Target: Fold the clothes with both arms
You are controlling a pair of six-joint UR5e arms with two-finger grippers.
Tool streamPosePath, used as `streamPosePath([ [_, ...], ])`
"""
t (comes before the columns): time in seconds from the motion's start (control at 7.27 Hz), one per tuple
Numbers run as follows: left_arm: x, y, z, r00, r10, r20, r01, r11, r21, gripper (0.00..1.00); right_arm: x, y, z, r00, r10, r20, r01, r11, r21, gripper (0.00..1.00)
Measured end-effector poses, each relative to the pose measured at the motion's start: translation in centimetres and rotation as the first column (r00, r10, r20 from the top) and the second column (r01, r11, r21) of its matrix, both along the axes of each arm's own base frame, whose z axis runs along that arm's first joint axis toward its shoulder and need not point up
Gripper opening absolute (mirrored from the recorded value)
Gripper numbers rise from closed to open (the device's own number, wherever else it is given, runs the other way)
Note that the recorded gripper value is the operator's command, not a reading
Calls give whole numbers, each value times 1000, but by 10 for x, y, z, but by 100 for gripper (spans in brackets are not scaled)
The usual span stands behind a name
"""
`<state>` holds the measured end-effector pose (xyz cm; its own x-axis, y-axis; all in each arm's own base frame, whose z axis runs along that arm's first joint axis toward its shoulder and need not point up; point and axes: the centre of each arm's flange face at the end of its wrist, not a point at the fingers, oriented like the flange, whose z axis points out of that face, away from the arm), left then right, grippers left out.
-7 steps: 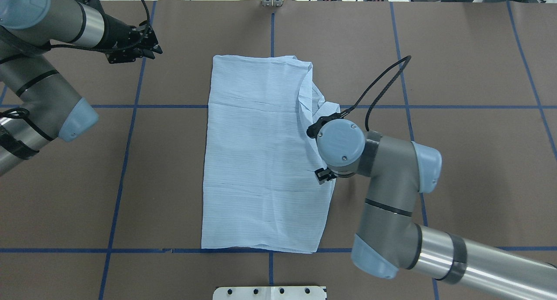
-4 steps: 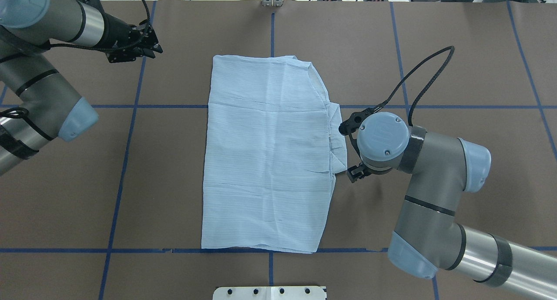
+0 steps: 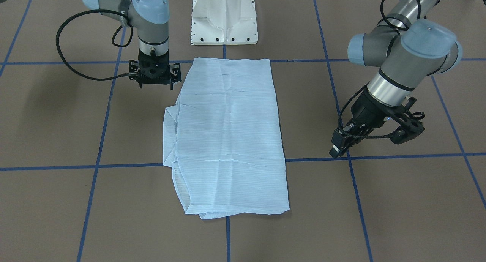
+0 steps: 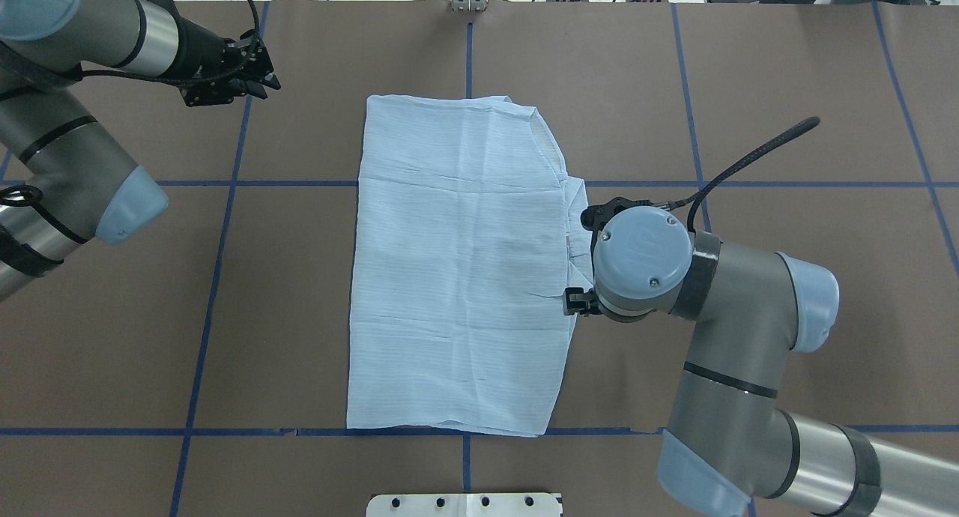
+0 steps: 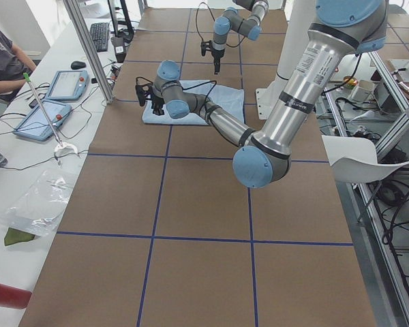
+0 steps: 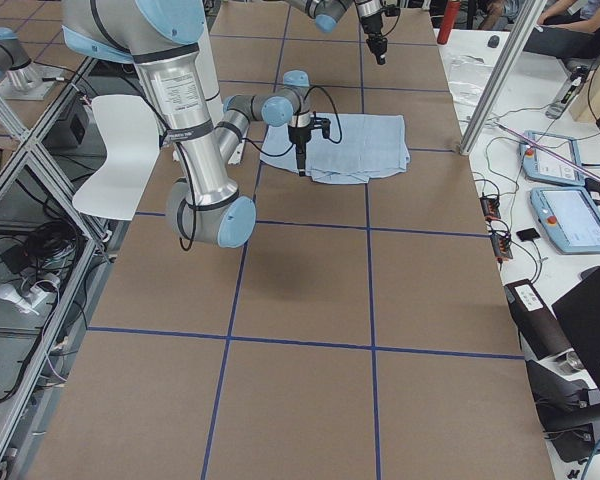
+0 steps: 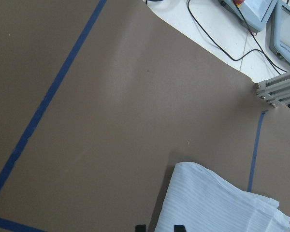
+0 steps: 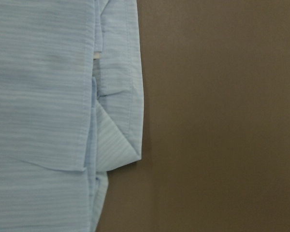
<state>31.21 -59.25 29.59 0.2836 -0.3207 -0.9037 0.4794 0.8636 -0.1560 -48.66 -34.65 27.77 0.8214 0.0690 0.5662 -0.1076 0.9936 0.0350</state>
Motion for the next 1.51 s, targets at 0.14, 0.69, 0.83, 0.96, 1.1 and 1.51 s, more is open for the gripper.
streamPosePath([
  [0.14,0,0,-1,1000,1,0,-1,1000,0,32,-13,21,-15,987,149,51,-143,984,-107,99],
  [0.69,2,1,8,1000,27,14,-27,1000,-2,64,-60,96,-39,784,617,72,-514,710,-481,93],
  [0.83,3,1,10,999,30,16,-30,1000,-5,64,-65,99,-39,738,673,45,-553,643,-530,92],
  [0.96,2,1,11,999,30,18,-29,1000,-6,65,-71,99,-41,695,718,35,-576,585,-570,92],
  [1.1,2,2,11,999,28,18,-28,1000,-7,65,-80,97,-40,662,749,35,-583,543,-604,92],
  [1.51,0,2,10,1000,23,14,-23,1000,-11,66,-97,100,-30,645,764,14,-592,511,-623,92],
])
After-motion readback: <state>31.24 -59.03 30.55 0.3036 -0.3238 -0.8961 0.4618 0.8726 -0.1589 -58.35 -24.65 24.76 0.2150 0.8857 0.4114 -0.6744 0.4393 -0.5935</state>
